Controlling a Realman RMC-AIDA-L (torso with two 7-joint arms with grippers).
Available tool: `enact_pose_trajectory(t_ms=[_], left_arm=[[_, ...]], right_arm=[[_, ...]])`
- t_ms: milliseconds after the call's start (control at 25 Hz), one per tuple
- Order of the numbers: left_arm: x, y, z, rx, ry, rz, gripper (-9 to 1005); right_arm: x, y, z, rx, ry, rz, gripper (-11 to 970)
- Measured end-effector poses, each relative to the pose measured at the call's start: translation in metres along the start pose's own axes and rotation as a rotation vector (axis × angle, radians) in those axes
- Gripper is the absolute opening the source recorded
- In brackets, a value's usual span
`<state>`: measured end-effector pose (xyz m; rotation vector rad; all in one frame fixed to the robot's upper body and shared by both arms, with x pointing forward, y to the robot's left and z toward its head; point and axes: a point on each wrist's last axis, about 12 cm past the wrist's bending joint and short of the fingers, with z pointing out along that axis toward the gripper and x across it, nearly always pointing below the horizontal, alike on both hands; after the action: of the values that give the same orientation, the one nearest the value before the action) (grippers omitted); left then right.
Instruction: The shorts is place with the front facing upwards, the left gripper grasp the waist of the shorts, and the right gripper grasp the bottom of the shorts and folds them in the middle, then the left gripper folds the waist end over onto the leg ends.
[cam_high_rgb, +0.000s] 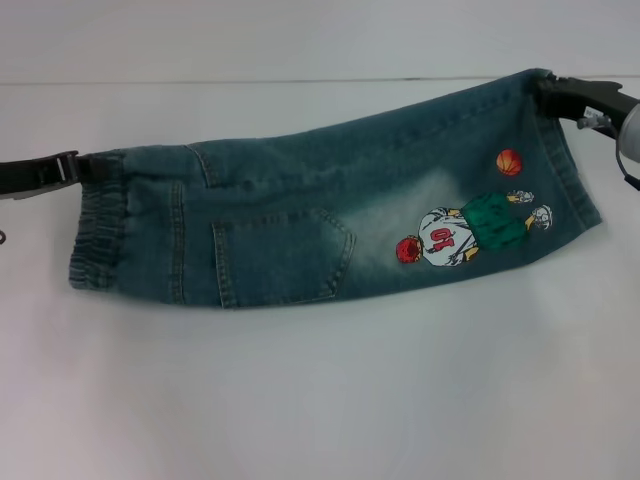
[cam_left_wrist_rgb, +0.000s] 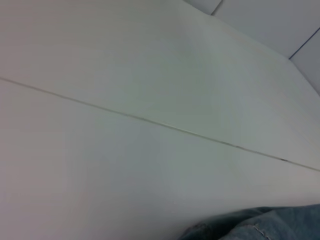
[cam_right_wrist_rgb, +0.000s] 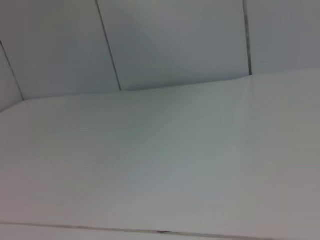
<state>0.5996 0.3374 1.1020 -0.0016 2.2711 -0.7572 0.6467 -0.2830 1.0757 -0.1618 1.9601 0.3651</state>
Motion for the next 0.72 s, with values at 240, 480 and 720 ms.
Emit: enact_pose_trajectory(t_ms=[240,480,720], left_arm=[[0.0024,-0.0001,0.0057,-0.024,-0.015,0.027,82],[0.0029,0.0001,0.0094,-0.033,-0.004,0.019,105],[0.0014,0.0014,0.0094,-0.049,-0.017,0.015,128]], right_arm=[[-0.0001,0.0024,0.0029,0.006,0.008,-0.015,44],[0.0012,0.0060,0.0057,0.003,0.025,-0.049,50],[0.0005,0.0086,0.0091,0.012,0.032,-0.047,176]])
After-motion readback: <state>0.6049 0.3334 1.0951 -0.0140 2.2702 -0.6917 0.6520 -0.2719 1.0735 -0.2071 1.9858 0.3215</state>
